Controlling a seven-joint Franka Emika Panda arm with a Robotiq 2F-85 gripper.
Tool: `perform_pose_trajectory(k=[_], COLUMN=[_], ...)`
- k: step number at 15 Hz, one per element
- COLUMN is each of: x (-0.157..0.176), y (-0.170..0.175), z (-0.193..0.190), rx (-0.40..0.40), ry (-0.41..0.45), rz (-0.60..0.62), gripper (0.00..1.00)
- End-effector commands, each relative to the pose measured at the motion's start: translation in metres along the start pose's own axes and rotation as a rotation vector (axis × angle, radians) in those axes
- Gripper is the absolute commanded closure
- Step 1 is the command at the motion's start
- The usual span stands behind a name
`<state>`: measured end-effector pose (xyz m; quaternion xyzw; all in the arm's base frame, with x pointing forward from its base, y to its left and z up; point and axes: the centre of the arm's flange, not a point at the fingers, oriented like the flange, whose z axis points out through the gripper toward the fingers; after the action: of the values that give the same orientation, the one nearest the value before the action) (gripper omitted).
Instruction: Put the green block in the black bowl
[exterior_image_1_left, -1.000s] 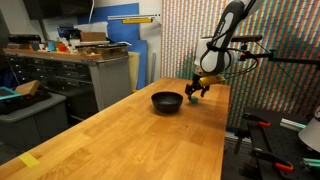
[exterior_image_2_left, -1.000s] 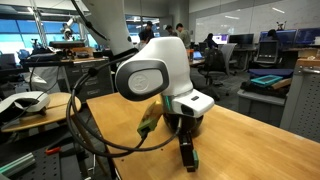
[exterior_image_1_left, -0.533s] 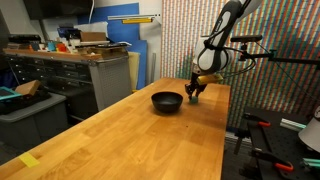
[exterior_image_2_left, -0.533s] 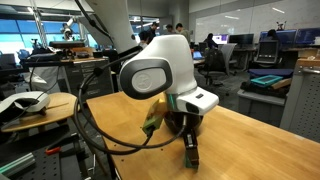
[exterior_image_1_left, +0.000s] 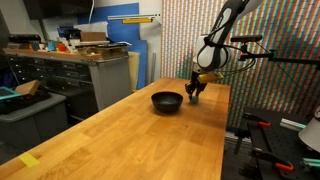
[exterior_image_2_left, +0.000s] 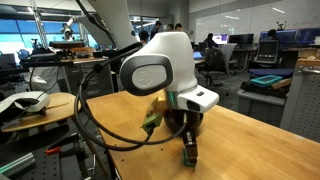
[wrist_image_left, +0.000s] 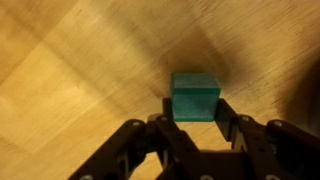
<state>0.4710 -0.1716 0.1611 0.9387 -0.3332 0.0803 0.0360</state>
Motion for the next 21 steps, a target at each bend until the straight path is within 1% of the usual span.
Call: perform_pose_trajectory(k=[1,4,7,11,14,16,18,21], x=[0.010,0.022,0.030,0.027,0.013,0.000,-0.010,-0.016], y=[-0.003,-0.015,-0.039,-0.086,-0.126,-0.153,-0.171,-0.183], z=[-0.043,-0.076,-0.106,-0.120,-0.111,-0.095,-0.075,-0.041], rx=[0.005,0.006,0.016,0.036,0.053,0.062,0.048,0.025], ry=[0.001,0.022,0.043,0.045,0.029,0.022,0.009,-0.014], rz=[-0.029,-0.071,-0.138,-0.236,-0.316,-0.363,-0.401,-0.435], gripper=[0.79,0.79,0.79,0.79,0.79,0.79,0.79,0.79])
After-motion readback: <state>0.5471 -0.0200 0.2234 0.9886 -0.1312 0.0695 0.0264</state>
